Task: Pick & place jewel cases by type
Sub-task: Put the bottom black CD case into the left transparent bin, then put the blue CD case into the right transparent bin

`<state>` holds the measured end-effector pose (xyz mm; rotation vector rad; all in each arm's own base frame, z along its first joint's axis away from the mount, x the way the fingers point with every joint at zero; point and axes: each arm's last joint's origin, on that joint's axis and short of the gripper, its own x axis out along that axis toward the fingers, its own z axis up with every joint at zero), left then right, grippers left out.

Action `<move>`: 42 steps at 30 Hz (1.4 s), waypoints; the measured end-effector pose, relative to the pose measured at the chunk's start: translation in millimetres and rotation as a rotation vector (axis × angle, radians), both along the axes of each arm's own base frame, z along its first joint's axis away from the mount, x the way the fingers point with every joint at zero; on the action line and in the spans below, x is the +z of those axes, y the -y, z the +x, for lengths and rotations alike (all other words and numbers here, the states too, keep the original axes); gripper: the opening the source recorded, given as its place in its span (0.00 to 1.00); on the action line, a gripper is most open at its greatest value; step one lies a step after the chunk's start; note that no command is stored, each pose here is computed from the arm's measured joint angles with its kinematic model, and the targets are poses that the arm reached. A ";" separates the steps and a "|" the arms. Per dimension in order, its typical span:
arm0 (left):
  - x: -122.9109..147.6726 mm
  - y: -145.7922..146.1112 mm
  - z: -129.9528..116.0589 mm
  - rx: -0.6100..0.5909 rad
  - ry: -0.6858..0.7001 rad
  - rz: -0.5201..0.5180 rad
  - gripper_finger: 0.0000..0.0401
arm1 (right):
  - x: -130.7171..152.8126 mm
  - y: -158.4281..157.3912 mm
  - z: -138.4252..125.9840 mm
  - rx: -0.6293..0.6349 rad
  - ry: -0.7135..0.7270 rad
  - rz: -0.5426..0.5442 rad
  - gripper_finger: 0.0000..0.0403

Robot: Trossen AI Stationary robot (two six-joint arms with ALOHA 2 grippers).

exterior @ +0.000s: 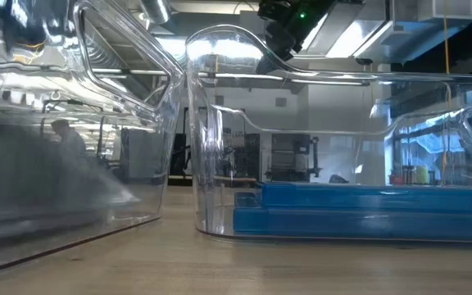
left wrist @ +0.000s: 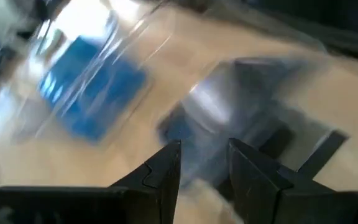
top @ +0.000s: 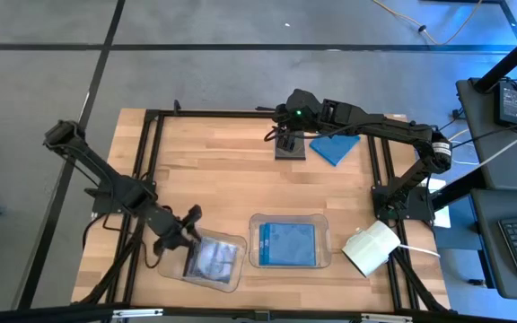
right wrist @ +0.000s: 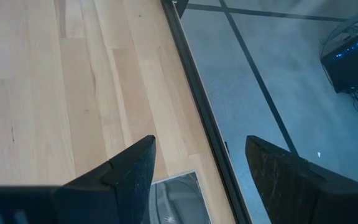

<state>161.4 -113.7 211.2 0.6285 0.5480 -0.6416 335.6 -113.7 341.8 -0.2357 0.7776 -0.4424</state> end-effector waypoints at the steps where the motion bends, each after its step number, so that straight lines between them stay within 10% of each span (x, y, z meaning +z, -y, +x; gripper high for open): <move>1: -1.3 -3.1 0.6 0.042 -0.017 0.004 0.31 | 0.0 -0.1 0.1 0.001 0.000 0.000 0.62; 14: 12.4 -21.3 9.2 0.406 0.110 -0.002 0.31 | 0.1 0.0 0.0 0.001 0.001 0.000 0.62; 32: 45.7 -133.9 14.7 0.968 0.297 -0.284 0.31 | -37.8 -1.4 -2.2 -0.016 -0.018 0.147 0.62; 42: 41.2 -161.6 44.6 0.654 0.348 -0.335 0.31 | -80.3 44.8 -33.0 -0.449 -0.031 0.160 0.62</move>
